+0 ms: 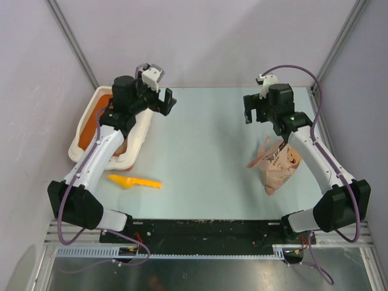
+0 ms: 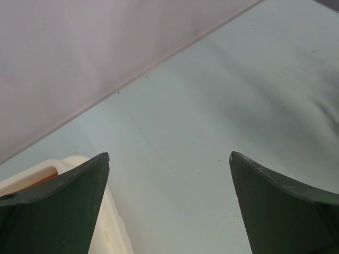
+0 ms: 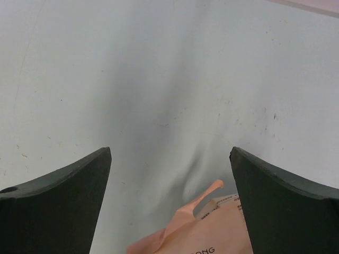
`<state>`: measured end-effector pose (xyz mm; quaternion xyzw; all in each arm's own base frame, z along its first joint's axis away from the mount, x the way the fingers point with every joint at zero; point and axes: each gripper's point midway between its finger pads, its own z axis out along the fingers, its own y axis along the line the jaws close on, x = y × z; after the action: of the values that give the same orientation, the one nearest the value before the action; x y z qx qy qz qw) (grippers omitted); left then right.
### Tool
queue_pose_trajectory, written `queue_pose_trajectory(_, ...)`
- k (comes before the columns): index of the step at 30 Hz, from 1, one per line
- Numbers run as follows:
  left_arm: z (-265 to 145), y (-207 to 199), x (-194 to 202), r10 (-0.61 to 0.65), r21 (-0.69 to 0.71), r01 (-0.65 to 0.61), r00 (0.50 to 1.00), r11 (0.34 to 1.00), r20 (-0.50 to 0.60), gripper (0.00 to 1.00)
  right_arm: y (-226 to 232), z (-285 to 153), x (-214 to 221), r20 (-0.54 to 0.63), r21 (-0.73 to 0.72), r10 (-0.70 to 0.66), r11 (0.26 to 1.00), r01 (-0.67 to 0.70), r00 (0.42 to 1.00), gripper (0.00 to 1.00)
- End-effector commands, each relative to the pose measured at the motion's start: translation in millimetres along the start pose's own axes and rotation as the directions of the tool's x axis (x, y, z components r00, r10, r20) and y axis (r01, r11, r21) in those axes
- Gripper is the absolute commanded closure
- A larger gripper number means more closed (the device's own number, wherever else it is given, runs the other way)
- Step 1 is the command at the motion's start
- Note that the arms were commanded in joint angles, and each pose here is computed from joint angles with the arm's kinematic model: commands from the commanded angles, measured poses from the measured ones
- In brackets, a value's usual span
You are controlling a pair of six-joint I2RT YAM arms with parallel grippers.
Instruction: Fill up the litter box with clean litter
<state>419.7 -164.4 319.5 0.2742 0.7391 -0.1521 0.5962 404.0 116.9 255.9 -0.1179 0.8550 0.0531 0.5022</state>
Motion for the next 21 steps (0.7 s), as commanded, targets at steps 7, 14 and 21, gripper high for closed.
queue_pose_trajectory(7, 5.6, -71.0, -9.1, 0.004, 0.219, -0.01, 1.0, 0.976, 0.029, 0.0, -43.0, -12.3, -28.3, 0.084, 0.109, -0.015, 0.994, 0.006, 0.996, 0.0)
queue_pose_trajectory(14, -1.8, -171.6, -3.5, 0.036, 0.45, -0.041, 0.999, 0.892, 0.02, 0.02, -82.5, -40.5, -45.0, 0.119, 0.235, -0.067, 0.971, 0.037, 0.991, 0.0)
queue_pose_trajectory(21, -5.7, -246.4, 5.1, 0.196, 0.562, -0.202, 0.978, 0.802, 0.072, 0.06, -140.5, -90.0, -45.6, 0.125, 0.438, -0.028, 0.899, -0.03, 0.992, 0.0)
